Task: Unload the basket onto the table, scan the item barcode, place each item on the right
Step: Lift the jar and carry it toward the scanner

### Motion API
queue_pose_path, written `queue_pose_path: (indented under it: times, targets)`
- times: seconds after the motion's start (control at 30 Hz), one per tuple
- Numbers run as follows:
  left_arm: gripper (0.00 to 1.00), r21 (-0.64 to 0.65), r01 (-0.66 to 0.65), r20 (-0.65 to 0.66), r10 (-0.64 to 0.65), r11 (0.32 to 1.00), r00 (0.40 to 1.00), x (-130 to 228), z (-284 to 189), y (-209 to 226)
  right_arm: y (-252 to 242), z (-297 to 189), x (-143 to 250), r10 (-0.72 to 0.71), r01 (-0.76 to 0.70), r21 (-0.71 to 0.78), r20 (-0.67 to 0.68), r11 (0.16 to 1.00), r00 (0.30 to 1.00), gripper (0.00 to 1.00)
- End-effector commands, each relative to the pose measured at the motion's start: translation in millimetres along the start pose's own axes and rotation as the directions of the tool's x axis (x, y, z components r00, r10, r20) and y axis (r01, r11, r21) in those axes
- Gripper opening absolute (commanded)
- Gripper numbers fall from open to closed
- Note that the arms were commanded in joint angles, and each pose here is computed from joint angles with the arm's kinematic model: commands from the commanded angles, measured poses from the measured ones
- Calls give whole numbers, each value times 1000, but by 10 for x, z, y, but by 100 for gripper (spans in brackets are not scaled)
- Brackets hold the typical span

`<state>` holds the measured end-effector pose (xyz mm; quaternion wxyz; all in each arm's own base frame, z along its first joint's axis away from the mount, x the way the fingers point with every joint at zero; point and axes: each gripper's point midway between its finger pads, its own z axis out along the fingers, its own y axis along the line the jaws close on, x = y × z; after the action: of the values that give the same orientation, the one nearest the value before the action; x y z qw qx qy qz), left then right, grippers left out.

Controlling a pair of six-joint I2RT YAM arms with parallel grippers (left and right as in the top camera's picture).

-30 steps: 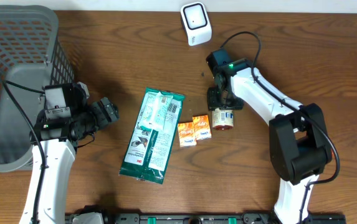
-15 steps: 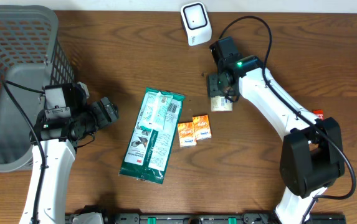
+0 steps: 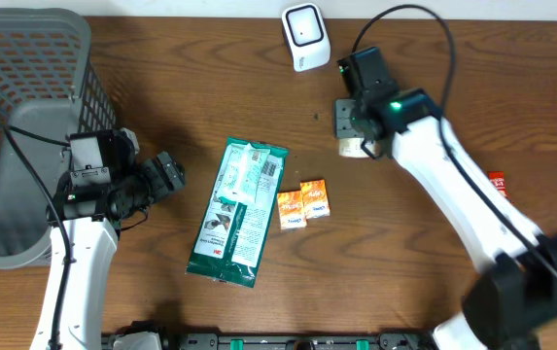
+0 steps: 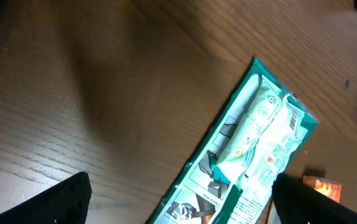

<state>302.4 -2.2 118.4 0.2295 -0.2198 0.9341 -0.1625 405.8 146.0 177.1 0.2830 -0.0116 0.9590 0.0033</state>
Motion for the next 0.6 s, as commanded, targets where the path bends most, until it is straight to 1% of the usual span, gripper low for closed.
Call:
queue_pose_path:
  times: [0.0,0.07,0.2,0.3,0.37,0.47,0.57]
  targets:
    - [93,-16,21,8,-21,1000,1000,-34,-7,41,-131,-489,-175,17,-20,27,113,999,993,33]
    - [93,-16,21,8,-21,1000,1000,-34,-7,41,-195,-637,-144,23,-27,27,138,999,990,30]
    - [93,-16,21,8,-21,1000,1000,-34,-7,41,-312,-871,-23,41,-44,11,197,999,980,31]
    - [93,-16,21,8,-21,1000,1000,-34,-7,41,-384,-959,113,65,-62,-21,269,998,961,30]
    - [93,-16,21,8,-21,1000,1000,-34,-7,41,-424,-955,222,86,-75,-48,325,996,942,30]
    - [93,-16,21,8,-21,1000,1000,-34,-7,41,-487,-825,418,126,-97,-88,426,991,896,27]
    - [93,-16,21,8,-21,1000,1000,-34,-7,41,-561,-603,572,153,-124,-91,494,988,856,19]
